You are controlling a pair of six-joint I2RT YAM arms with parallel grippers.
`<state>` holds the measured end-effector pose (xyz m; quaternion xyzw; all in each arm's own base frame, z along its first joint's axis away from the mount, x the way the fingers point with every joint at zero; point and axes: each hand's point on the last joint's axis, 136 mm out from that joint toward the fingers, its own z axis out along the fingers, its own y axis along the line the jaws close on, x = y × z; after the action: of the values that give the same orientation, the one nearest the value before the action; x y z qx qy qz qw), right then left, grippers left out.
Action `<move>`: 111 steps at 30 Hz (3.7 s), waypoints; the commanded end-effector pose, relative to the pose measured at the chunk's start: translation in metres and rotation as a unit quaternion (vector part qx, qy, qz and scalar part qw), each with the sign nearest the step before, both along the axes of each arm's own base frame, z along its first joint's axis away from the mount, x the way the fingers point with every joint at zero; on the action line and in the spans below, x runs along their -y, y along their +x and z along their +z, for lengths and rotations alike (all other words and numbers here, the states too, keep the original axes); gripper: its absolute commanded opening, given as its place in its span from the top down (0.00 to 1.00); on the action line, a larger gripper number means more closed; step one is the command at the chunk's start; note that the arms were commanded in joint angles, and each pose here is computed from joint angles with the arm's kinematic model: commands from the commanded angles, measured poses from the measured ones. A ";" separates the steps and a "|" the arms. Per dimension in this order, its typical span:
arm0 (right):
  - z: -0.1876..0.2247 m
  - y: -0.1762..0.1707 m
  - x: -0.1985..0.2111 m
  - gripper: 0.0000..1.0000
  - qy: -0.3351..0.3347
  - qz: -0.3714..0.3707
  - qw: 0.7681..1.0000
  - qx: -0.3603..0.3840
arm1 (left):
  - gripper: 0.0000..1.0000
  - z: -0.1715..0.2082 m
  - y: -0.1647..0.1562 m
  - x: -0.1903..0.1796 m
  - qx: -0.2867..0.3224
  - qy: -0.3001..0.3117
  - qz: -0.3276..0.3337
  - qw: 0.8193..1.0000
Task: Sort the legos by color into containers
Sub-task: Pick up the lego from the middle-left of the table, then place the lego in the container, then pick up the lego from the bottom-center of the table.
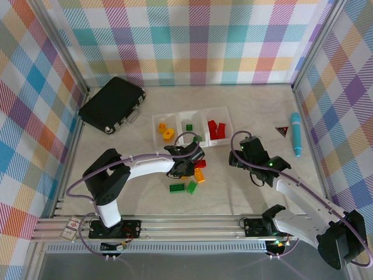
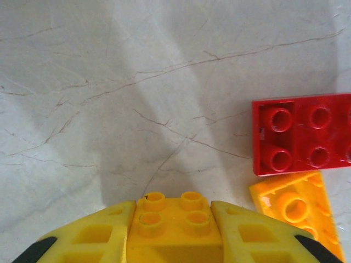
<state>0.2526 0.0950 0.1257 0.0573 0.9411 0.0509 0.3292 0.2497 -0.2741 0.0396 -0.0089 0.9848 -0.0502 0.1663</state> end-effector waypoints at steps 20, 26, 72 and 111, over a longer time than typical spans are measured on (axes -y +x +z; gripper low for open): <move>-0.014 -0.011 -0.021 0.09 0.058 0.047 0.997 -0.012 | 0.91 0.122 0.116 -0.104 0.141 -0.025 0.114 0.983; -0.014 -0.019 -0.022 0.09 0.072 0.052 0.996 -0.014 | 0.91 0.116 0.170 -0.107 0.139 -0.043 0.117 0.982; -0.011 -0.040 -0.095 0.12 0.161 0.144 0.969 -0.120 | 0.00 0.150 0.062 -0.139 0.233 -0.155 0.055 0.959; -0.085 -0.090 -0.198 0.16 0.090 -0.118 0.972 -0.185 | 0.00 0.145 0.004 -0.167 0.267 -0.160 0.042 0.949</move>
<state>0.1643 0.2975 0.0444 0.1837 0.9666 0.1051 0.1443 0.2585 -0.1082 0.1956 -0.0747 0.8738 -0.2077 0.4332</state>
